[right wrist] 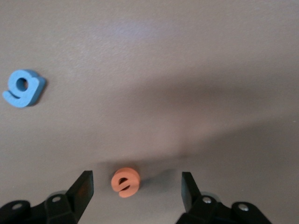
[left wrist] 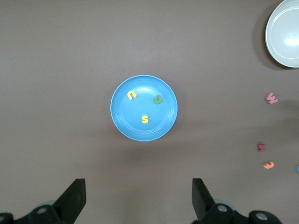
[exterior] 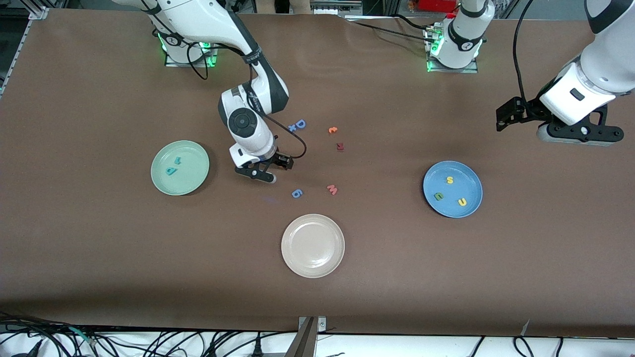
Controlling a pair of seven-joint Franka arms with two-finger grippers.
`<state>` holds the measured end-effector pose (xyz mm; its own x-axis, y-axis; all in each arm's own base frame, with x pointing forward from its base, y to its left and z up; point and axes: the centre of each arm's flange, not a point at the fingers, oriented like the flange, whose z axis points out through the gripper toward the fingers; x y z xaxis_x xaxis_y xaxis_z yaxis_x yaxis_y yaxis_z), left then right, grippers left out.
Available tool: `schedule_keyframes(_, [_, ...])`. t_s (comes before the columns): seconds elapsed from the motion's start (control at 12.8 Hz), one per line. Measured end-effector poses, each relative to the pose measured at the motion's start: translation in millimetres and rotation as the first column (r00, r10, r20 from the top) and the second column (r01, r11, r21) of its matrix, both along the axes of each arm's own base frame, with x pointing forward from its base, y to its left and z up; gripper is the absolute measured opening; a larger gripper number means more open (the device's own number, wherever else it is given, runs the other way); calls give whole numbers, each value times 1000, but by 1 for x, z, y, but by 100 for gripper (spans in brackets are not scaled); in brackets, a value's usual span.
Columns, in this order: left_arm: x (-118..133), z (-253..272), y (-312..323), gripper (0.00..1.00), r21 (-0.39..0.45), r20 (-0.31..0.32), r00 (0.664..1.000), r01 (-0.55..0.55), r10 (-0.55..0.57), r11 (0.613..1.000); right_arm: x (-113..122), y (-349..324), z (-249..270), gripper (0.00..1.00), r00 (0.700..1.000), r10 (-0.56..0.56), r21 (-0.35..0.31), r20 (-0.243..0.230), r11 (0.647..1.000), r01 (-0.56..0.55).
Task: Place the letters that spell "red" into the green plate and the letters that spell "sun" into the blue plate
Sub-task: 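Grasp the orange e with the right gripper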
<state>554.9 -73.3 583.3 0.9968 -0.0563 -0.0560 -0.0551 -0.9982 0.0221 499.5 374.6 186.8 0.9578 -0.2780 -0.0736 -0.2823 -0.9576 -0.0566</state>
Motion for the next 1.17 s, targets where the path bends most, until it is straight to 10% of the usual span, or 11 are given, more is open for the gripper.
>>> schedule_keyframes(0.31, [0,0,0,100,0,0,1000,0,0,1000,-11,14,-16,81,1000,15,-5,19,1000,-15])
schedule_keyframes(0.63, [0,1,0,100,0,3,1000,0,0,1000,-7,18,-12,37,999,11,5,32,1000,-12])
schedule_keyframes(1.17, [0,2,1,100,0,4,1000,-1,1,1000,-6,18,-9,29,999,10,7,33,1000,-10])
